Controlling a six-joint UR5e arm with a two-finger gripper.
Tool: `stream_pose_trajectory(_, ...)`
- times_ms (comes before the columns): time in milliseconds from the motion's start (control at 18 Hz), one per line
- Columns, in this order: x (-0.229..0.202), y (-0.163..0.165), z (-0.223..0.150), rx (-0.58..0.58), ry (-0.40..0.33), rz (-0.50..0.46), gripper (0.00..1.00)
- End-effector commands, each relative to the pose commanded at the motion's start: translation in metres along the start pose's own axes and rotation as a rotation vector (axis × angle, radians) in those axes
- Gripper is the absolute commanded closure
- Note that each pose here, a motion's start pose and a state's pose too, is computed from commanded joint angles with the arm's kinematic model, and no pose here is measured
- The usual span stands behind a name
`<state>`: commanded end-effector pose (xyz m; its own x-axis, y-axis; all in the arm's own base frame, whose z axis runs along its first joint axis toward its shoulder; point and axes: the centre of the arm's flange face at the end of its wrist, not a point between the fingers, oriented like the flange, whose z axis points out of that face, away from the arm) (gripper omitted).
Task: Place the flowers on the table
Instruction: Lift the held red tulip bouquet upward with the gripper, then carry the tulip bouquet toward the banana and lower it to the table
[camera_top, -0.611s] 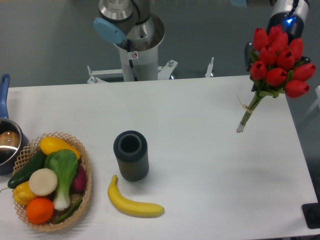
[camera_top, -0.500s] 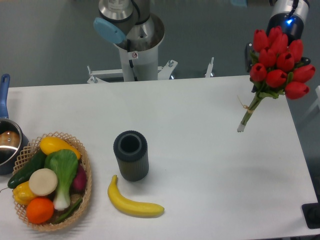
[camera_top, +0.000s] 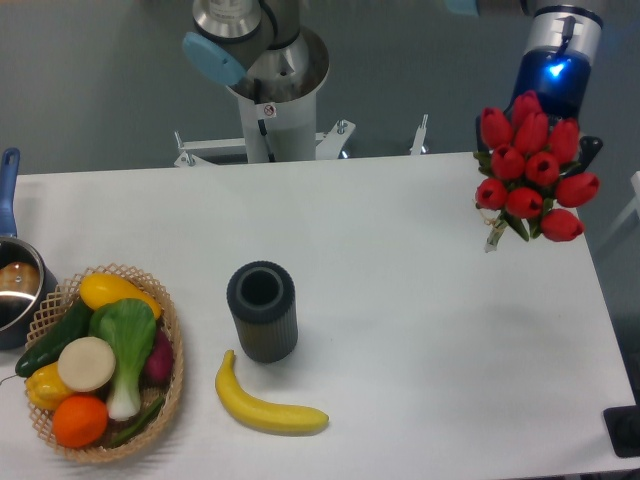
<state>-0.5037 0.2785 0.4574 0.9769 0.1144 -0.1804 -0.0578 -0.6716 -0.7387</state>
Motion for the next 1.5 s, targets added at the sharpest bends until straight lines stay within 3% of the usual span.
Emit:
stream_pose_trajectory(167, 0.014, -0.005, 0.02, -0.179, -0.026, 0.044, 0.5)
stream_pose_trajectory(333, 0.021, -0.002, 0.035, -0.273, -0.029, 0.066, 0.51)
stream_pose_trajectory(778, 0.065, 0.002, 0.139, -0.642, 0.014, 0.216, 0.51)
stream_pose_trajectory(1222, 0.094, 0.032, 0.217, -0.857, 0.07, 0.296, 0.5)
stream_pose_trajectory(1500, 0.099, 0.032, 0.262, -0.86, 0.087, 0.275, 0.5)
